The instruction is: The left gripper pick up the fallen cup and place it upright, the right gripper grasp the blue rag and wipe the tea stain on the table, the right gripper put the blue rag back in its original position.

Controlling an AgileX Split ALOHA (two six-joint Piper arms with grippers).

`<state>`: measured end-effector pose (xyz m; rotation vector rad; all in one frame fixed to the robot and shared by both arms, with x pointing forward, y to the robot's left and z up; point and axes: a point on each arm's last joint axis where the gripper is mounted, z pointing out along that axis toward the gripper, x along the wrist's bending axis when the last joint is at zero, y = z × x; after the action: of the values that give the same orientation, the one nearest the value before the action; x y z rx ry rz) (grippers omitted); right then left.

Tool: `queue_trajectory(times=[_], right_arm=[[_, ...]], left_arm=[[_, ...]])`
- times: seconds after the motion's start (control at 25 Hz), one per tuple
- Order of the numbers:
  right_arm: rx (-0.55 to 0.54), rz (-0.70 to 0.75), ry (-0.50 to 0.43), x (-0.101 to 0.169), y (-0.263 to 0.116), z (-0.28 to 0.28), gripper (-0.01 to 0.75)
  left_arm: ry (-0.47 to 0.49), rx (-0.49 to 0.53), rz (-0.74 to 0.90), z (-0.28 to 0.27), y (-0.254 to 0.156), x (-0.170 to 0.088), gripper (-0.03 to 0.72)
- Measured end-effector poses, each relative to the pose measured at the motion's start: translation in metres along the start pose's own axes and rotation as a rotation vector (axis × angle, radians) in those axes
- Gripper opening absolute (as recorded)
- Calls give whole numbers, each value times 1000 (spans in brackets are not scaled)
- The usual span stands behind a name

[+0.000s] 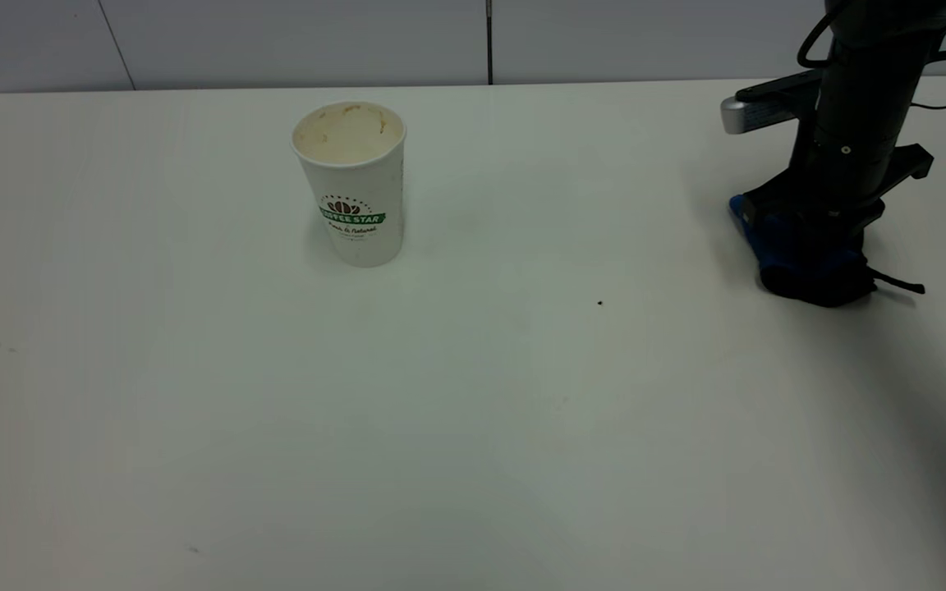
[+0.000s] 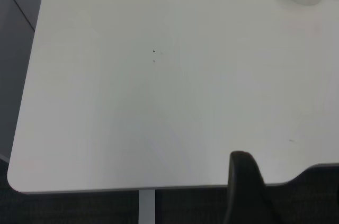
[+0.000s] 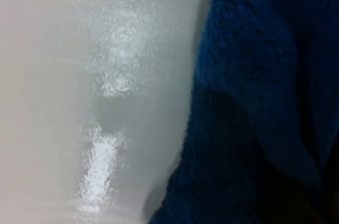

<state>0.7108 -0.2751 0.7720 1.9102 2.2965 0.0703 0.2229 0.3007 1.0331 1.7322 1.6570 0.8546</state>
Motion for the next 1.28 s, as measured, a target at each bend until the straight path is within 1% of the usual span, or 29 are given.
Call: queue_trajectory(times=[0.04,0.12,0.16,0.24,0.32,0.36,0.44,0.56,0.72,0.8,0.96,1.16,1.28], right_arm=[[-1,4,5,0,0,-2,184],[6,9,12,0,0,-8,292],[22,13,16,0,-1,-13,363],[44,26,24,-1,-1,-34,502],[35,43,36,-2,2,-64,602],[18,55,45,-3,4,-83,639],[-30,73,69,-3,4,-120,671],[-123,51,93,-3,-3,-181,666],[-204,38,117,-1,-27,-242,598],[-235,37,118,0,-48,-267,560],[-261,39,118,5,-103,-300,536],[-257,38,117,14,-184,-313,535],[-277,46,116,19,-231,-319,535]], left_arm=[[0,0,0,0,0,0,443],[0,0,0,0,0,0,443],[0,0,0,0,0,0,443],[0,0,0,0,0,0,443],[0,0,0,0,0,0,443],[0,0,-1,0,0,0,443],[0,0,-1,0,0,0,443],[0,0,-1,0,0,0,443],[0,0,-1,0,0,0,443],[0,0,-1,0,0,0,443],[0,0,-1,0,0,0,443],[0,0,-1,0,0,0,443],[0,0,0,0,0,0,443]])
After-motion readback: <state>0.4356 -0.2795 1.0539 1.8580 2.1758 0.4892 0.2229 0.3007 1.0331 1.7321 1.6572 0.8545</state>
